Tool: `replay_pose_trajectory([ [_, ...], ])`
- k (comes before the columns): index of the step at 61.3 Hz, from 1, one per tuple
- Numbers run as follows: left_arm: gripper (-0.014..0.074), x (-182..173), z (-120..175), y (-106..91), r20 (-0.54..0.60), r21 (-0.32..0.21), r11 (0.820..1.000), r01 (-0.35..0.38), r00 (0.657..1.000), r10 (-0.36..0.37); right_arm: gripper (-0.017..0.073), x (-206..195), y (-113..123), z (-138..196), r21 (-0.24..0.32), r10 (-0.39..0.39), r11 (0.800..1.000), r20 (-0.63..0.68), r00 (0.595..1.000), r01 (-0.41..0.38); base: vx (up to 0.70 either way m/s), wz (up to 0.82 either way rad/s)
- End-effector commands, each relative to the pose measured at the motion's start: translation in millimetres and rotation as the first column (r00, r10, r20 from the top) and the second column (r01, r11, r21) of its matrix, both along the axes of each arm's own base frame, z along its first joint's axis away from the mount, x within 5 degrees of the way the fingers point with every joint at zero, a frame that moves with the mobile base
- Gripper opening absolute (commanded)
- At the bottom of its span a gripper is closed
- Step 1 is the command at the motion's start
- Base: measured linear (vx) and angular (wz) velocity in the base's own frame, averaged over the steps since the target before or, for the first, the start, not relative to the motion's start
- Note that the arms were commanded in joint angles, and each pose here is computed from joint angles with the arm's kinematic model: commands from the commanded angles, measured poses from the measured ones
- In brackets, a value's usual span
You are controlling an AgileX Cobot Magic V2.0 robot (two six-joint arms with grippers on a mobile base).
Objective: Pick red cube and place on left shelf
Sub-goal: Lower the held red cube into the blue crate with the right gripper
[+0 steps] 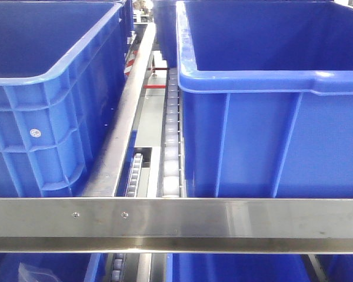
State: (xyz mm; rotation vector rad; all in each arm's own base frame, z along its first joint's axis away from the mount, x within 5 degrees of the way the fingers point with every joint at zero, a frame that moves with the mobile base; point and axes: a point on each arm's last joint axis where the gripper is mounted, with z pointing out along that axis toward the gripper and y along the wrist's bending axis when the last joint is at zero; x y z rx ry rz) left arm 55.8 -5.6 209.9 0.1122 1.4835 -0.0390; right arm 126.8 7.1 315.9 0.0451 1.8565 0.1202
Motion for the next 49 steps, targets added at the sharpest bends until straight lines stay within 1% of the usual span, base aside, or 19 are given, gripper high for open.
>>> replay_pose_trajectory([
  [1,0.0106,1.0,-0.4,0.4,0.053,-0.01,1.0,-0.004,0.999,0.004,0.0053,30.2,0.8,27.5,-0.011,-0.003,1.0,0.104,0.995,0.004,0.0,0.0],
  [11,0.0106,1.0,-0.4,0.4,0.053,-0.01,1.0,-0.004,0.999,0.004,0.0053,89.6,5.1,46.5,-0.013,0.004,1.0,0.067,0.998,-0.003,0.0,0.0],
  [15,0.0106,1.0,-0.4,0.4,0.053,-0.01,1.0,-0.004,0.999,0.004,0.0053,114.9,10.6,54.4,-0.013,0.021,1.0,0.061,0.998,-0.02,0.0,0.0],
  [16,0.0106,1.0,-0.4,0.4,0.053,-0.01,1.0,-0.004,0.999,0.004,0.0053,128.7,16.1,59.0,-0.013,0.038,0.999,0.064,0.997,-0.037,0.0,0.0],
  [18,0.0106,1.0,-0.4,0.4,0.053,-0.01,1.0,-0.004,0.999,0.004,0.0053,139.6,21.1,61.9,-0.015,0.054,0.998,0.064,0.996,-0.053,0.0,0.0],
  [21,0.0106,1.0,-0.4,0.4,0.053,-0.01,1.0,-0.004,0.999,0.004,0.0053,153.3,28.2,65.4,-0.047,0.082,0.996,0.066,0.994,-0.079,0.0,0.0],
  [22,0.0106,1.0,-0.4,0.4,0.053,-0.01,1.0,-0.004,0.999,0.004,0.0053,158.6,31.6,66.2,-0.071,0.097,0.993,0.065,0.993,-0.092,0.0,0.0],
  [25,0.0106,1.0,-0.4,0.4,0.053,-0.01,1.0,-0.004,0.999,0.004,0.0053,169.5,39.1,67.0,-0.112,0.127,0.986,0.064,0.99,-0.12,0.0,0.0],
  [29,0.0106,1.0,-0.4,0.4,0.053,-0.01,1.0,-0.004,0.999,0.004,0.0067,179.1,47.7,66.4,-0.149,0.159,0.978,0.058,0.986,-0.149,0.0,0.0],
  [33,0.0106,1.0,-0.4,0.4,0.053,-0.01,1.0,-0.004,0.999,0.004,0.0145,187.1,55.0,64.8,-0.165,0.181,0.971,0.052,0.982,-0.171,0.0,0.0],
  [35,0.0106,1.0,-0.4,0.4,0.053,-0.01,1.0,-0.004,0.999,0.004,0.0219,190.0,57.7,62.7,-0.166,0.188,0.97,0.046,0.981,-0.178,0.0,0.0],
  [36,0.0106,1.0,-0.4,0.4,0.053,-0.01,1.0,-0.004,0.999,0.004,0.0275,191.1,58.8,61.7,-0.166,0.191,0.969,0.044,0.981,-0.181,0.0,0.0],
  [40,0.0106,1.0,-0.4,0.4,0.053,-0.01,1.0,-0.004,0.999,0.004,0.044,193.8,61.3,59.5,-0.166,0.196,0.968,0.049,0.979,-0.186,0.0,0.0],
  [41,0.0106,1.0,-0.4,0.4,0.053,-0.01,1.0,-0.004,0.999,0.004,0.0497,194.4,61.4,58.9,-0.165,0.196,0.969,0.048,0.979,-0.186,0.0,0.0],
  [45,0.0106,1.0,-0.4,0.4,0.053,-0.01,1.0,-0.004,0.999,0.004,0.0617,195.0,61.6,58.4,-0.165,0.196,0.969,0.049,0.979,-0.186,0.0,0.0],
  [46,0.0106,1.0,-0.4,0.4,0.053,-0.01,1.0,-0.004,0.999,0.004,0.0631,195.0,61.6,58.4,-0.165,0.196,0.969,0.049,0.979,-0.186,0.0,0.0],
  [49,0.0106,1.0,-0.4,0.4,0.053,-0.01,1.0,-0.004,0.999,0.004,0.0617,194.6,61.5,59.0,-0.165,0.196,0.969,0.051,0.979,-0.185,0.0,0.0],
])
